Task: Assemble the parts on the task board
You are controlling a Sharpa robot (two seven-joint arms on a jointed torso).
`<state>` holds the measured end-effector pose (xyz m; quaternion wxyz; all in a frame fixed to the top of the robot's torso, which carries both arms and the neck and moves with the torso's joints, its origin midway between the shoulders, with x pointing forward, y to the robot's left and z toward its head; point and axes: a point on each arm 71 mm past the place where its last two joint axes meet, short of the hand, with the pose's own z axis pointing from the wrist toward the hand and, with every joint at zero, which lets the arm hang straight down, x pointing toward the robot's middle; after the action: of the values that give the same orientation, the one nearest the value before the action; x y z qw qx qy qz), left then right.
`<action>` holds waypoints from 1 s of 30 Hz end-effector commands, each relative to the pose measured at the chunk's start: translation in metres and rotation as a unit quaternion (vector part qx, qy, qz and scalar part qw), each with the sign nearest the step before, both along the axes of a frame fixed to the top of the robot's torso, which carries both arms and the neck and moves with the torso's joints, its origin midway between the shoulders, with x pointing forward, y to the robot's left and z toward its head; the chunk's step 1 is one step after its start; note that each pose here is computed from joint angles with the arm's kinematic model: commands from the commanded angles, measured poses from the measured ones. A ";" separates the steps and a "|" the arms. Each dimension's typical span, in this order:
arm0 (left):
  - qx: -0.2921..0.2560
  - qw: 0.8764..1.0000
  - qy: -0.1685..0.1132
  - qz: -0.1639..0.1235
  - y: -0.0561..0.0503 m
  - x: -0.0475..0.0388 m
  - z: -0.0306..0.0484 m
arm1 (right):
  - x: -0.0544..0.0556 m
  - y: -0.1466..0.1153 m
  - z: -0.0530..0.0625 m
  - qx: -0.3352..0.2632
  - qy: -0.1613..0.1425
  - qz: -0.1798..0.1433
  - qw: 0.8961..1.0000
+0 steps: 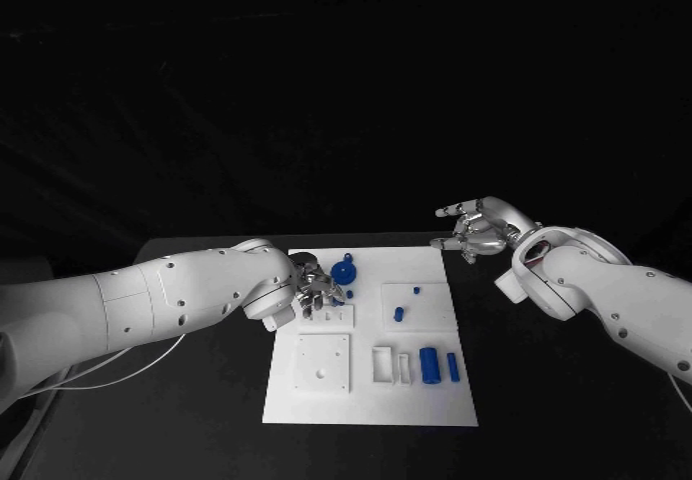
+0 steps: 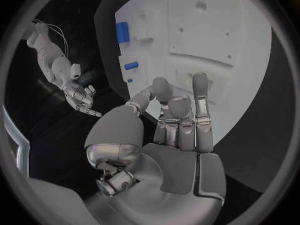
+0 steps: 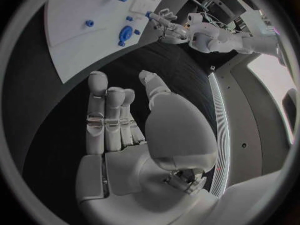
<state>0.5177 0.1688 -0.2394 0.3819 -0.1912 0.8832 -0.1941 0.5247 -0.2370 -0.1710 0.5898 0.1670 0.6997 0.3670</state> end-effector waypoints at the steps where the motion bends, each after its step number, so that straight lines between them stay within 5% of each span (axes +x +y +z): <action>1: 0.032 0.999 -0.001 -0.024 -0.002 -0.0011 -0.0027 | 0.000 0.001 0.000 0.001 0.004 0.007 1.000; 30: 0.070 0.997 0.010 -0.029 0.005 0.0008 -0.0145 | 0.002 0.001 -0.002 0.001 0.008 0.007 1.000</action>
<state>0.5189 0.1759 -0.2530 0.3820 -0.1520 0.8999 -0.1454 0.5263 -0.2367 -0.1731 0.5861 0.1685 0.7029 0.3662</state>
